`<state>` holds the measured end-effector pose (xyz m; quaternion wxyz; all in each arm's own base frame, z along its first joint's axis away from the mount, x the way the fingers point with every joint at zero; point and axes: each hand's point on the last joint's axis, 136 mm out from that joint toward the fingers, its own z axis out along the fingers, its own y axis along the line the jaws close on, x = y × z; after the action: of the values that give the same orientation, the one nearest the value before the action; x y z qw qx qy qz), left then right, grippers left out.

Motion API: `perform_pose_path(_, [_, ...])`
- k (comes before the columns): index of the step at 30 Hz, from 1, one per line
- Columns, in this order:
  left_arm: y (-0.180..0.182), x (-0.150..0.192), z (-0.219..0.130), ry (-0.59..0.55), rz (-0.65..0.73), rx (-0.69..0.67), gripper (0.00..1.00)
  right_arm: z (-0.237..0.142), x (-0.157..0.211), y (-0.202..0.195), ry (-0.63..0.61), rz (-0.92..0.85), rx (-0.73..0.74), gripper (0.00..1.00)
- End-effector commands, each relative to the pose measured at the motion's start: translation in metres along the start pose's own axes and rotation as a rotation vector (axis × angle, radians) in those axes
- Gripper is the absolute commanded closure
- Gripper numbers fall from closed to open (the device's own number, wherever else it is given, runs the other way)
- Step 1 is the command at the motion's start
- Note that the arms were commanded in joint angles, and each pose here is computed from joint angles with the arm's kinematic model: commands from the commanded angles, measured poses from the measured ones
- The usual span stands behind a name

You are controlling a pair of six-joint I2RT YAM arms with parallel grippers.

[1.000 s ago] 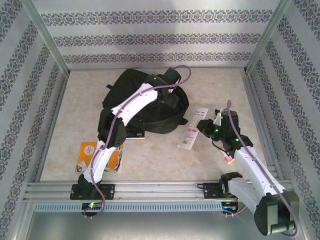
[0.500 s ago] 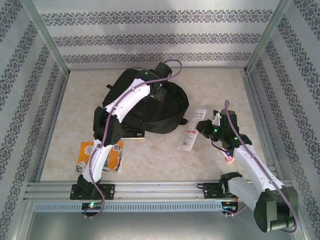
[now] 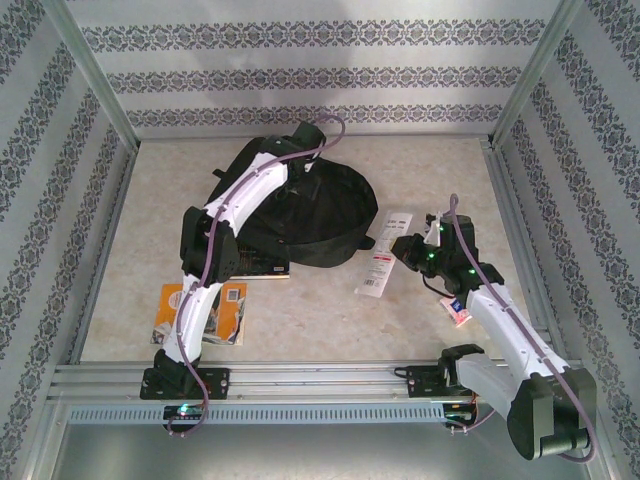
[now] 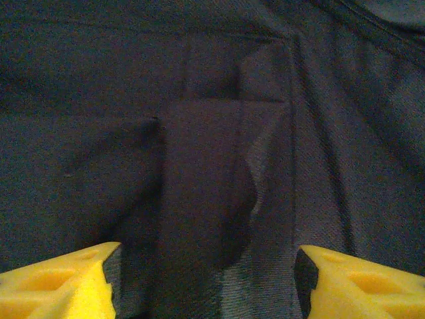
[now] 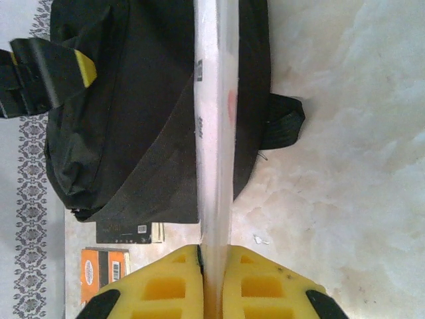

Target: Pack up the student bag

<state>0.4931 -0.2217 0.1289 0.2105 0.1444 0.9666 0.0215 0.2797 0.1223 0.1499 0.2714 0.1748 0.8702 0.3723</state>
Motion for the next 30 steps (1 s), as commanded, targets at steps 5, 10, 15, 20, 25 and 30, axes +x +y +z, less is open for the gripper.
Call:
perform_pose_path(5, [-0.001, 0.013, 0.031, 0.055, -0.032, 0.025, 0.46, -0.004, -0.010, 0.021, -0.009, -0.046, -0.038, 0.96])
perform_pose_path(10, [0.007, 0.007, 0.020, 0.031, -0.051, 0.031, 0.95, -0.009, -0.020, 0.033, -0.032, -0.055, -0.052, 0.96])
perform_pose_path(15, [-0.001, -0.015, -0.030, -0.068, -0.095, 0.129, 1.00, -0.015, -0.039, 0.055, -0.066, -0.051, -0.082, 0.97])
perform_pose_path(20, [0.009, -0.031, -0.087, -0.181, -0.143, 0.182, 1.00, -0.020, -0.063, 0.075, -0.123, -0.032, -0.100, 0.98])
perform_pose_path(25, [0.019, -0.036, -0.124, -0.237, -0.211, 0.277, 1.00, -0.026, -0.086, 0.072, -0.214, 0.012, -0.054, 0.99])
perform_pose_path(30, [0.014, -0.036, -0.149, -0.269, -0.232, 0.370, 1.00, -0.023, -0.103, 0.065, -0.267, 0.057, -0.020, 0.99])
